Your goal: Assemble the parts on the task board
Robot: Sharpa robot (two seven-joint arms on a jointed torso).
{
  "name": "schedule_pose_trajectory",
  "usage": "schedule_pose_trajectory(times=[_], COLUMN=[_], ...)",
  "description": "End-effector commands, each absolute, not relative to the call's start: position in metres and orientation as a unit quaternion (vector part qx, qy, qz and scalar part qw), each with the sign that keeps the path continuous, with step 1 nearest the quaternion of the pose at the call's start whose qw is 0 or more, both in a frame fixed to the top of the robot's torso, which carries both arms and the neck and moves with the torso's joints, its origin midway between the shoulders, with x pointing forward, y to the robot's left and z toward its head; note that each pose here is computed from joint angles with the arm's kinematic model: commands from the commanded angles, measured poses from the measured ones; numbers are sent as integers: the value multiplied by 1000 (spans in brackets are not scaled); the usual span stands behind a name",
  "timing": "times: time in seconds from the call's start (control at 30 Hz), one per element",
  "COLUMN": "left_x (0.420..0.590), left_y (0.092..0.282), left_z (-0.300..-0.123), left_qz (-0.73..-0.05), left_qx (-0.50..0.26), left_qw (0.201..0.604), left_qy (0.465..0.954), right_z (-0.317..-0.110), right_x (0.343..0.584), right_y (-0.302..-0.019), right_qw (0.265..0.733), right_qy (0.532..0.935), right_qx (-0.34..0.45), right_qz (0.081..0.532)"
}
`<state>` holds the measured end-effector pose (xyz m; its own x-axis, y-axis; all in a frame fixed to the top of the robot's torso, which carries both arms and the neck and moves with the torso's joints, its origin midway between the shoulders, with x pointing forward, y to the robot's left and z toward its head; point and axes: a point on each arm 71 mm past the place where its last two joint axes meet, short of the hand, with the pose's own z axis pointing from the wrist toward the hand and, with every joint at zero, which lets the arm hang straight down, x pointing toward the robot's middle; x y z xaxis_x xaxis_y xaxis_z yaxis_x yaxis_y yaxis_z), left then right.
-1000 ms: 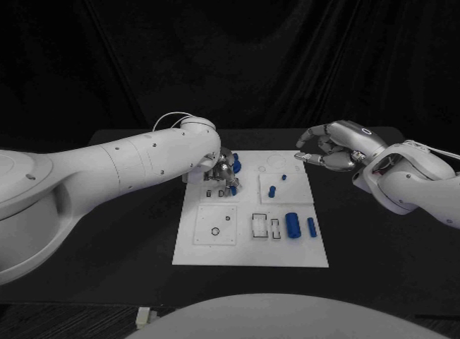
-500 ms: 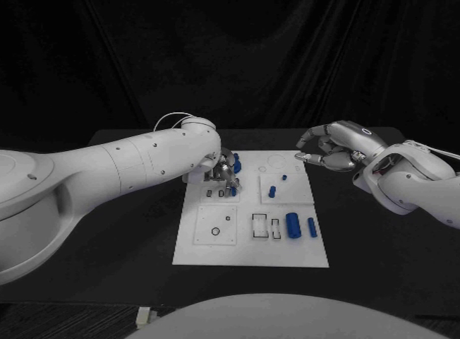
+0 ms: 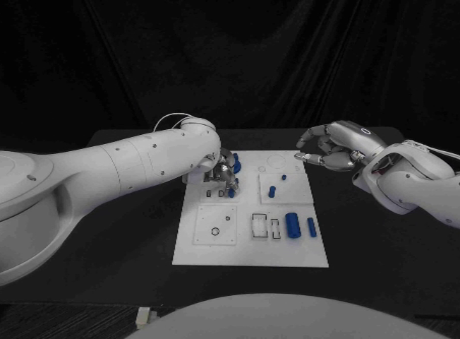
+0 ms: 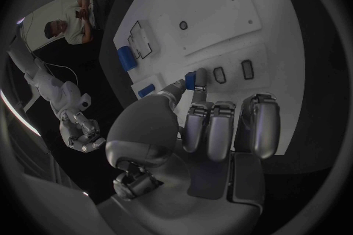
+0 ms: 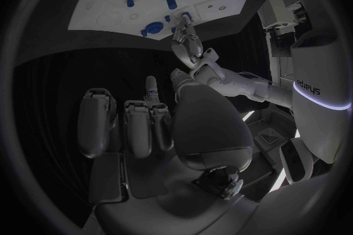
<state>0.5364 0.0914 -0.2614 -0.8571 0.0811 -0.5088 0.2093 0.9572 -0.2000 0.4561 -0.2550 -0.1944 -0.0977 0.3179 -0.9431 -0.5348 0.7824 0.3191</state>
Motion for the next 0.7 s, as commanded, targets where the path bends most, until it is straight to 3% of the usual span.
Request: schedule_pose_trajectory(times=[0.03,0.7], left_x=[534,534], left_y=[88,96], left_z=[-263,-263], left_qz=[-136,-135], left_qx=[83,69], left_qw=[247,265], left_qy=[956,952], right_z=[-196,-196], right_x=[457,457], right_y=[-256,-258], right_qw=[666,666], right_qy=[673,673], right_qx=[-76,-75], right_qz=[313,312])
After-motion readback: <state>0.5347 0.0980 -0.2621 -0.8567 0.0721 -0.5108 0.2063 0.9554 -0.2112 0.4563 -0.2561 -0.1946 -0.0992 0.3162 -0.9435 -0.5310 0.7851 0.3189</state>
